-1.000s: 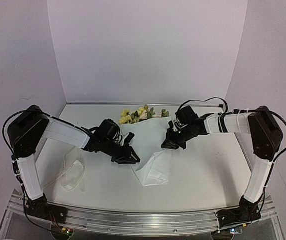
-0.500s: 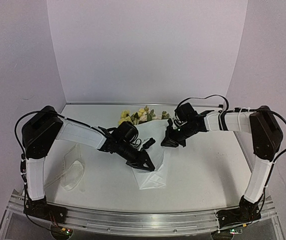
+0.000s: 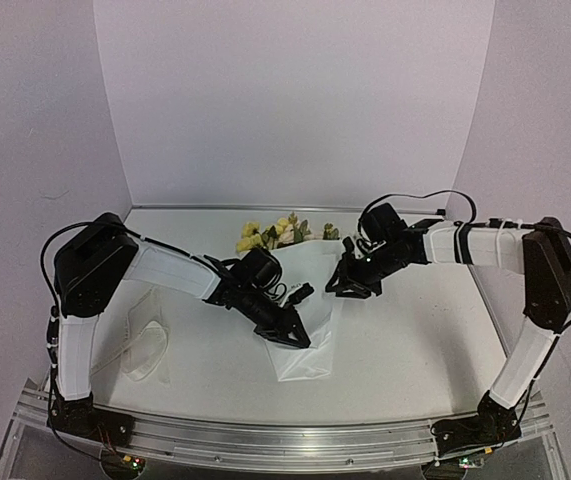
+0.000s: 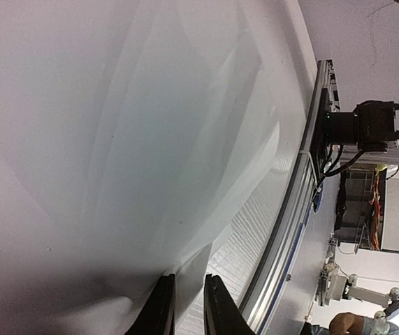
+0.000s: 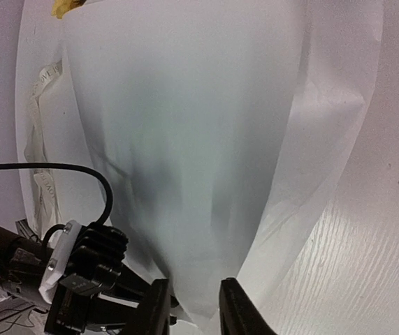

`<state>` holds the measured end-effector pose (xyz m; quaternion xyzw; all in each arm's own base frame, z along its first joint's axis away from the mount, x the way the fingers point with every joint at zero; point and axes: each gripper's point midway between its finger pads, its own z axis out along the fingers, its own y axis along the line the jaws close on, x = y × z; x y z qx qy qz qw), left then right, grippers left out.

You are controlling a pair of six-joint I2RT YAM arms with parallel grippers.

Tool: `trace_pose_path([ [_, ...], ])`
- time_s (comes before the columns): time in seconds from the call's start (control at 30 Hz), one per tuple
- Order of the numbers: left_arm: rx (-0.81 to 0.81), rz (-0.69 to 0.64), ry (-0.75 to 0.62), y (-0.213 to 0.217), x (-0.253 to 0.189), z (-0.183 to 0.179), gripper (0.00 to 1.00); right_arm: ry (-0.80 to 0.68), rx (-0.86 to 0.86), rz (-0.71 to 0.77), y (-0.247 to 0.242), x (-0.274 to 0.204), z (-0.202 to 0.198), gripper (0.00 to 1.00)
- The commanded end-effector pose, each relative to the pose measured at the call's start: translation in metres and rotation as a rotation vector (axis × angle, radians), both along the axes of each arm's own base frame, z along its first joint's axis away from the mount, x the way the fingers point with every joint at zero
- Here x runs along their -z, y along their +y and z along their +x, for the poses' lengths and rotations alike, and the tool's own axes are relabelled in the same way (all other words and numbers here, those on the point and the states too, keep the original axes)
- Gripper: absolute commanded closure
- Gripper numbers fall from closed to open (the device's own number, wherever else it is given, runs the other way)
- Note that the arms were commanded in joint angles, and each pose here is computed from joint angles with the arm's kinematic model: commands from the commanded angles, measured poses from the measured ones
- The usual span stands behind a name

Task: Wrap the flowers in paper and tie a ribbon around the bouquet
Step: Press the fold line on the folded wrapping paper.

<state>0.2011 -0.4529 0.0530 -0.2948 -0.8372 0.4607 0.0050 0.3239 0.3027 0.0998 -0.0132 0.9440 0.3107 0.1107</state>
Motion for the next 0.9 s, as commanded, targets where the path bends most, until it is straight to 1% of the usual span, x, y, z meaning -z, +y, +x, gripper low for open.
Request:
trace_pose_path([
  [0.0, 0.028, -0.012, -0.008, -0.007, -0.001, -0.002, 0.84, 0.015, -0.043, 0.016, -0.001, -0.004, -0.027, 0.64],
  [0.13, 0.026, -0.013, -0.013, -0.007, -0.002, -0.002, 0.84, 0.05, -0.075, 0.056, 0.009, 0.007, -0.042, 0.58],
  [0.27, 0.024, -0.014, -0.015, -0.008, -0.002, -0.001, 0.84, 0.069, -0.099, 0.043, 0.012, 0.019, -0.056, 0.57],
  [0.5, 0.026, -0.013, -0.019, -0.007, -0.003, -0.002, 0.84, 0.116, -0.085, 0.041, 0.02, 0.036, -0.066, 0.65],
  [0.67, 0.029, -0.013, -0.02, -0.006, -0.003, -0.004, 0.84, 0.139, -0.08, 0.018, 0.021, 0.051, -0.074, 0.75],
  [0.8, 0.035, -0.01, -0.016, -0.004, -0.001, -0.008, 0.84, 0.138, -0.064, 0.002, 0.016, 0.056, -0.076, 0.81],
  [0.87, 0.038, -0.008, -0.013, -0.002, -0.001, -0.01, 0.84, 0.135, -0.062, 0.001, 0.015, 0.056, -0.077, 0.87],
])
